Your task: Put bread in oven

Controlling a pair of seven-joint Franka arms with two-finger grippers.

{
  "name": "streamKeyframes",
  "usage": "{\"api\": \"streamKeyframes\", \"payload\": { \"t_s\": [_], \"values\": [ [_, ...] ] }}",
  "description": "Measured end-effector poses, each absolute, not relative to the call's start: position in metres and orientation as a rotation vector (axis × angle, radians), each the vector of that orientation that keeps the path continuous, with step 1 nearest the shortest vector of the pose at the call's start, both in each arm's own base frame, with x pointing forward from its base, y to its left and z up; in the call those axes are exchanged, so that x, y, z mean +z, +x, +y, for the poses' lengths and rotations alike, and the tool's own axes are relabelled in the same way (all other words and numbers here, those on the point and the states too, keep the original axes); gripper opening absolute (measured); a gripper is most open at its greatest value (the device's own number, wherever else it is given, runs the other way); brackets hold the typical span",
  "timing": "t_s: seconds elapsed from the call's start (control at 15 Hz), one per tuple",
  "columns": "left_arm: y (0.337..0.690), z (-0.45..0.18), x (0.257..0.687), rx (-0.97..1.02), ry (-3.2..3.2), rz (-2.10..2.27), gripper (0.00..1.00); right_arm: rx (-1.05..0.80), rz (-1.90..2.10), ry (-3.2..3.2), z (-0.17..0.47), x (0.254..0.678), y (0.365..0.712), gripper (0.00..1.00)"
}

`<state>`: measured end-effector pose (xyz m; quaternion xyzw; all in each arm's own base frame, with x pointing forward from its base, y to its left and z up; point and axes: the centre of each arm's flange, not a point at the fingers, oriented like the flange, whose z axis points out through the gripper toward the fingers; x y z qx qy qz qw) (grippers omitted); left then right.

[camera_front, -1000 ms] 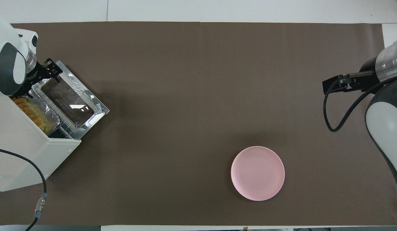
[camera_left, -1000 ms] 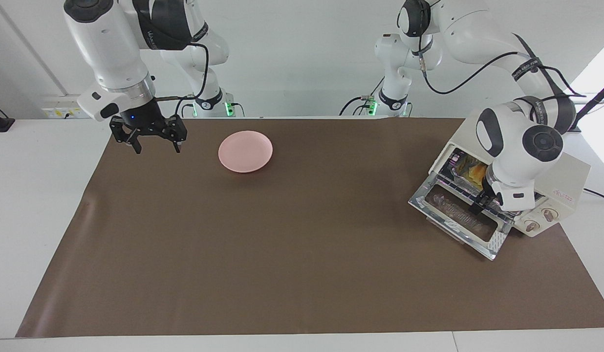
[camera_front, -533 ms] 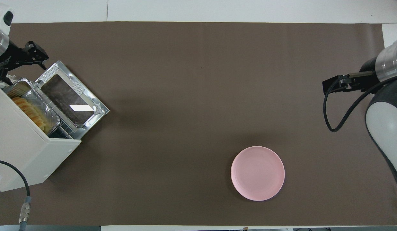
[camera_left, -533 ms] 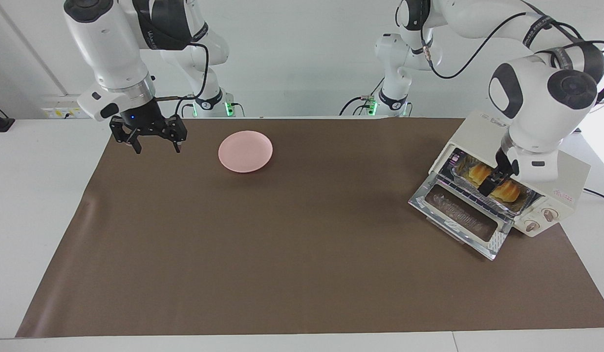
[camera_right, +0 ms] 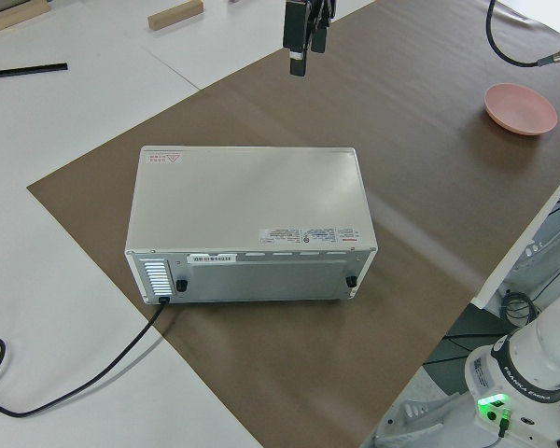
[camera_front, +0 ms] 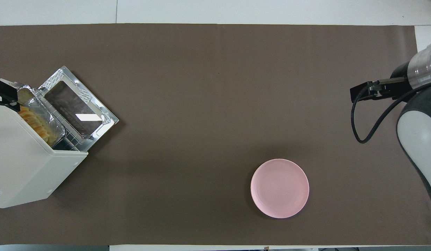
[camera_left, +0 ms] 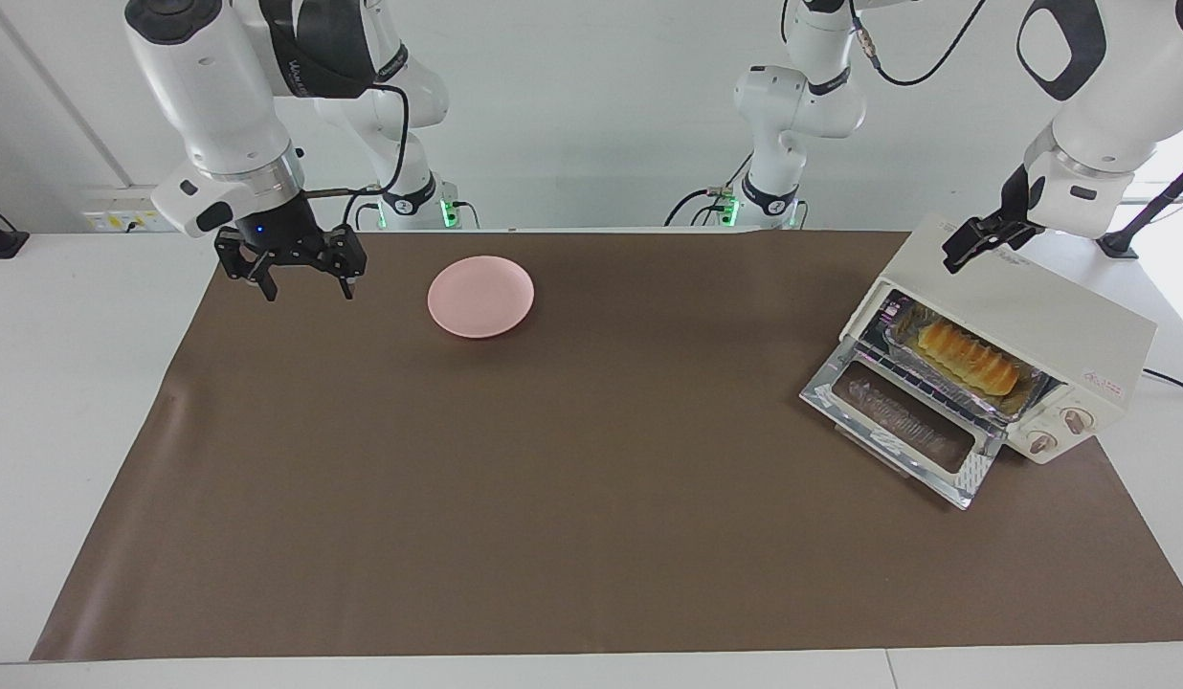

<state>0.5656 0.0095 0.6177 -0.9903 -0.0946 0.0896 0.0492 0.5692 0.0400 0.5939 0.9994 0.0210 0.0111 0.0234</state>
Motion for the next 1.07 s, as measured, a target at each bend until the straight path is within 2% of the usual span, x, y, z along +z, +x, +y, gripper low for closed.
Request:
{"api": "streamKeyframes", "payload": {
  "t_s": [0.2,0.53,1.07],
  "values": [
    [0.562,-0.007,0.615,0.312,-3.049,-0.182,1.0,0.034,0.065,3.094,0.04,0.594,0.569,1.0],
    [0.538,-0.019,0.647,0.278,-3.099,-0.108,1.0,0.034,0.065,3.094,0.04,0.594,0.569,1.0],
    [0.534,-0.017,0.634,0.325,-3.108,-0.1,1.0,0.034,0.065,3.094,0.04,0.594,0.569,1.0]
  ]
}}
